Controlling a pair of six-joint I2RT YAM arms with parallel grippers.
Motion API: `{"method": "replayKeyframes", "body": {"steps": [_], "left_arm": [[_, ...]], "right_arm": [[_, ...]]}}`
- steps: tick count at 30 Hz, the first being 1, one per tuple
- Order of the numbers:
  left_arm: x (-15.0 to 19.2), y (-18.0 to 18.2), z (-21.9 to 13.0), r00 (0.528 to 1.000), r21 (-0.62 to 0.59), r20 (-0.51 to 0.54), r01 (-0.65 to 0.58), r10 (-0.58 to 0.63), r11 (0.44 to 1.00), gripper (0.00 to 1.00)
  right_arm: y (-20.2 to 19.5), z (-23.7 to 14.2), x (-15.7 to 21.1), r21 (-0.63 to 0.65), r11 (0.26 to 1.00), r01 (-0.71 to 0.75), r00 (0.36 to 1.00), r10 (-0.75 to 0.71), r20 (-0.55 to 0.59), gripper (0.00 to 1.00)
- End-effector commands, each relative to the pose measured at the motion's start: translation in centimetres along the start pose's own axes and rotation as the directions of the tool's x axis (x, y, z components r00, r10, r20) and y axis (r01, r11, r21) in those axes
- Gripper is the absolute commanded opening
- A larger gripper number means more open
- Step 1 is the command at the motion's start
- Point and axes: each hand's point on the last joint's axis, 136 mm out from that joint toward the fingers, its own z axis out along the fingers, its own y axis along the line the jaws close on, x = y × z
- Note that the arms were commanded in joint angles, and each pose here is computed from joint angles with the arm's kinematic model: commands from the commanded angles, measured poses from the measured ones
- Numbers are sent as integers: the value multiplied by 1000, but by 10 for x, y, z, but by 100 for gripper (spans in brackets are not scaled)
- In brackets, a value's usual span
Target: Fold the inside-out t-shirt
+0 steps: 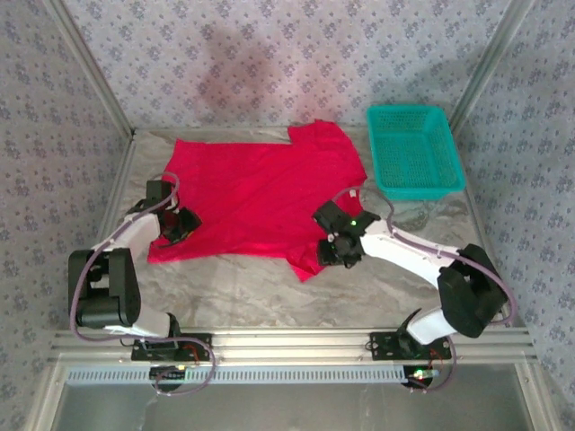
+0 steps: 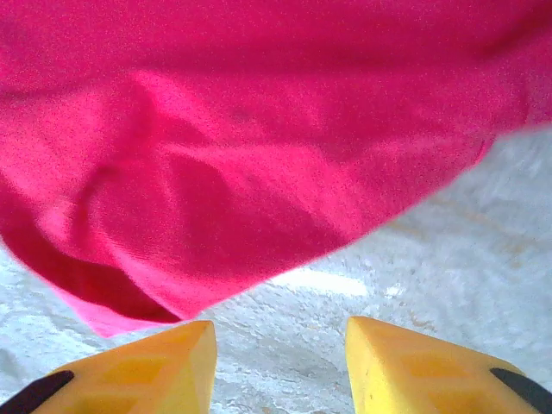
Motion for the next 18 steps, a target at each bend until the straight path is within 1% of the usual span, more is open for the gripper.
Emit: {"method": "replayKeyframes", "body": {"steps": [1, 2, 4, 12, 14, 15, 16, 17, 18], "left_arm": [[-1, -4, -1, 1000, 18, -6, -17, 17, 1000, 29], [-1, -3, -1, 1000, 15, -8, -17, 17, 1000, 29], [0, 0, -1, 1000, 13, -11, -10, 10, 1000, 29], [0, 18, 7, 997, 26, -22, 74, -74, 997, 28], [-1, 24, 9, 995, 28, -25, 102, -102, 994, 27], [-2, 28, 10, 993, 28, -22, 117, -116, 993, 27], [-3, 31, 11, 992, 25, -20, 128, -128, 991, 27], [-4, 35, 13, 990, 18, -21, 140, -140, 990, 27], [-4, 40, 15, 988, 6, -22, 153, -152, 988, 27]], "right_arm": [[37, 3, -11, -206, 976, -64, 996, 76, 52, 51], [39, 2, -14, -207, 977, -52, 996, 66, 64, 54], [42, 2, -18, -181, 983, -28, 996, 42, 73, 55], [48, 31, -25, -98, 995, 7, 1000, -7, -3, 55], [47, 36, -29, -78, 997, 4, 1000, -5, -8, 52], [46, 37, -32, -68, 998, 1, 1000, -2, -6, 45], [45, 37, -32, -60, 998, -1, 1000, 0, -10, 36], [43, 35, -33, -45, 999, -3, 1000, 2, -10, 23], [42, 28, -36, -35, 999, -2, 1000, 2, 6, 13]]}}
